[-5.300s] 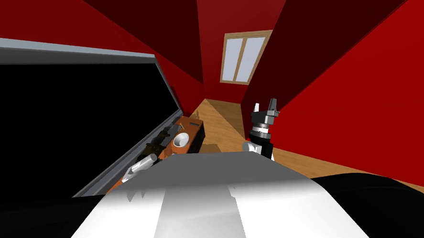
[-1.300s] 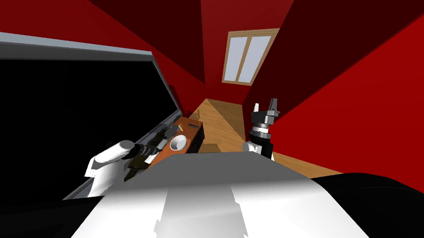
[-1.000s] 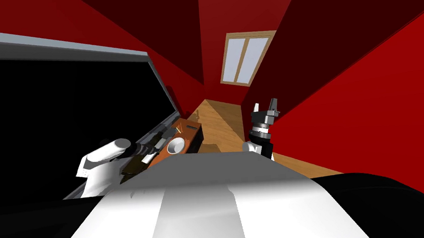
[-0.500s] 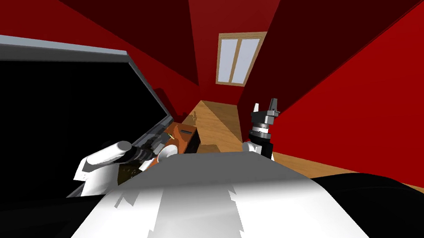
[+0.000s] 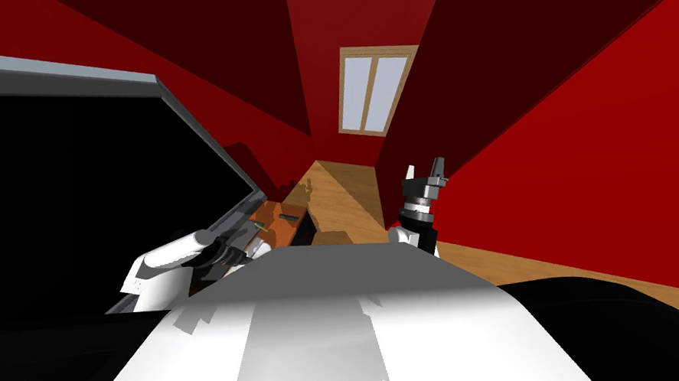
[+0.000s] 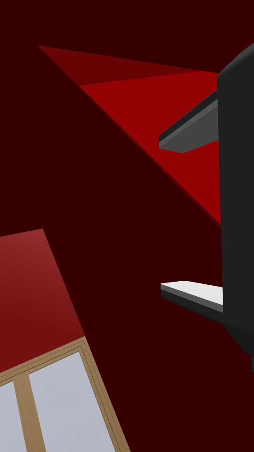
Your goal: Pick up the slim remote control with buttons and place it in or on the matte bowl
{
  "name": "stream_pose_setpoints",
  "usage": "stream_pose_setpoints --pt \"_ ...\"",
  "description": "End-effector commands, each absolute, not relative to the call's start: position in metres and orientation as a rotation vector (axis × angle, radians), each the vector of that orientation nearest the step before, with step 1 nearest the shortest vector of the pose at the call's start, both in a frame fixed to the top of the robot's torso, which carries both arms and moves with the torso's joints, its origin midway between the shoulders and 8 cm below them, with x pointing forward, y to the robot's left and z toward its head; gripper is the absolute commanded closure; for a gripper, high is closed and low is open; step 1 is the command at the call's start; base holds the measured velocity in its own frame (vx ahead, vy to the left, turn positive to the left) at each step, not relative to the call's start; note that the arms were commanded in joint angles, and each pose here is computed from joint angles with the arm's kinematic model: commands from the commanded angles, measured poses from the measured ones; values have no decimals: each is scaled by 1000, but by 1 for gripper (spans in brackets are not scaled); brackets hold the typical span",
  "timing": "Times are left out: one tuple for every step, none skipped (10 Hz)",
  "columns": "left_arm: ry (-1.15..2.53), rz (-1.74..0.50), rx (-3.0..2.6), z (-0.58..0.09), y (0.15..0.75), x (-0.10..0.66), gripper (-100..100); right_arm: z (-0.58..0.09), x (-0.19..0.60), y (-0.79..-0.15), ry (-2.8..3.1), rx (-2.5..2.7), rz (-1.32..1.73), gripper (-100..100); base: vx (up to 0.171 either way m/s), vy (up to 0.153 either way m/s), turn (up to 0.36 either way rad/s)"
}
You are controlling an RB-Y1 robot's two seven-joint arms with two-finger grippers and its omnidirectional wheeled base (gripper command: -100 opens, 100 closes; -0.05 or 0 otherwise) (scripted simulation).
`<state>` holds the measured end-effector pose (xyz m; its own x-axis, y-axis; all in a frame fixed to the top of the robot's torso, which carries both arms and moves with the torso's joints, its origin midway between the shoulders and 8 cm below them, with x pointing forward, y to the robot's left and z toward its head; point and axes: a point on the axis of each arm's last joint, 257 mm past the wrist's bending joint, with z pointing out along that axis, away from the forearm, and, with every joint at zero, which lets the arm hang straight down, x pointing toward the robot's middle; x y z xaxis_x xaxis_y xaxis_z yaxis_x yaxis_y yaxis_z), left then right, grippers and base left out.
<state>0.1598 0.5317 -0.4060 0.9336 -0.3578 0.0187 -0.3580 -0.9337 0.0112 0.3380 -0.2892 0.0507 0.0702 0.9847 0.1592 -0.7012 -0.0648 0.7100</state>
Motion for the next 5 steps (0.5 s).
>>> stream_pose_setpoints --pt "-569 26 3075 -406 532 160 -100 51 338 -289 481 761 1472 0 0 0 0" --pt "-569 26 3075 -406 532 160 -100 51 338 -289 481 761 1472 0 0 0 0" --pt "-569 26 3075 -406 532 160 -100 51 338 -289 481 761 1472 0 0 0 0" --pt "-569 26 3075 -406 532 160 -100 51 338 -289 481 761 1472 0 0 0 0" --pt "-569 26 3075 -406 532 160 0 51 338 -289 481 761 1472 0 0 0 0"
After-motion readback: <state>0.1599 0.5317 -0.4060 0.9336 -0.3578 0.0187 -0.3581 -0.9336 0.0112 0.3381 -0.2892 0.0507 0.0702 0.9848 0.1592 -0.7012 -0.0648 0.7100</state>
